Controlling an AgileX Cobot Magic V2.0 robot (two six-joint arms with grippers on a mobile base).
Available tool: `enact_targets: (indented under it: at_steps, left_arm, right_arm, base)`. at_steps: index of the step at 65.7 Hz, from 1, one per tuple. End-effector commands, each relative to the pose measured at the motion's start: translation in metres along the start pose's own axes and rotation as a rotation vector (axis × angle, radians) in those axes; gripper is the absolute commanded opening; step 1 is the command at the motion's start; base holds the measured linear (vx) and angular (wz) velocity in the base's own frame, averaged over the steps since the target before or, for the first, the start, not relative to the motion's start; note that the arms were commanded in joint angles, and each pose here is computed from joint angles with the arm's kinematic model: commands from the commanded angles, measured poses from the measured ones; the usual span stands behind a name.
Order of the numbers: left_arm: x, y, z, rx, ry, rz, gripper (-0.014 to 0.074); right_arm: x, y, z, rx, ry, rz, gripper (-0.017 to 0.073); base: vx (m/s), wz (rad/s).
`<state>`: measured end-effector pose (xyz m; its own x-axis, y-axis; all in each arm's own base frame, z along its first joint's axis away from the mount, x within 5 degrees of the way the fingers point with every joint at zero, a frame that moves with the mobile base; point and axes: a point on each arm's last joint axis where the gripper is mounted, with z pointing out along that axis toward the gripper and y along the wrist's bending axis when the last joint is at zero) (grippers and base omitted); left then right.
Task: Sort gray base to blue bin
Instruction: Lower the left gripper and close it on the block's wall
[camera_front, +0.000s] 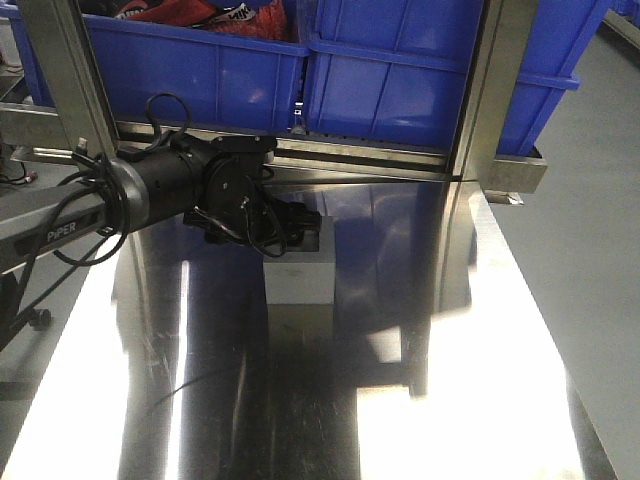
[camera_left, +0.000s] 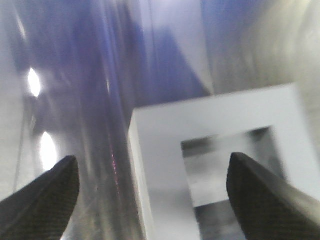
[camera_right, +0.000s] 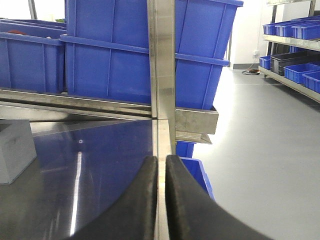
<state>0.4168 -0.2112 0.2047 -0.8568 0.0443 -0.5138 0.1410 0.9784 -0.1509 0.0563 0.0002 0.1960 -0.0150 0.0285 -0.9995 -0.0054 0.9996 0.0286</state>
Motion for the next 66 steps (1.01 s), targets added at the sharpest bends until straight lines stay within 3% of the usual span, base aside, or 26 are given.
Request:
enact_targets:
  at_steps: [1,31,56,63,66]
  left_arm:
    - [-0.0165,-0.0078,-0.0271,0.046,-0.090,-0.016,0.0578]
    - [-0.0124,-0.0064,-0.0232,0.033,-0.056,-0.017,0.0543]
    - [-0.0095,-0.0055,-0.0231,0.023,-0.024,-0.020,0.0086]
    - [-0.0095,-0.0055,-0.0231,0.023,-0.024,-0.020,-0.0009]
    - [-0.0095,-0.0055,-0.0231,0.023,-0.024,-0.020,-0.0008]
  right_arm:
    - [-0.0068,0.0001,-0.0008,0.001,-0.081,-0.013,-0.0004]
    - [-0.0068,0.0001,-0.0008,0.001,-0.081,-0.013,-0.0004]
    - [-0.0068,0.0001,-0.0008,0.001,-0.081,-0.013,-0.0004]
    - [-0.0068,0.0001,-0.0008,0.001,-0.081,-0.013,-0.0004]
    - [-0.0068,0.0001,-0.0008,0.001,-0.081,-0.013,-0.0004]
  base:
    - [0.00,0.00]
    - [0.00,0.00]
    - [0.00,0.00]
    - [0.00,0.00]
    - [0.00,0.00]
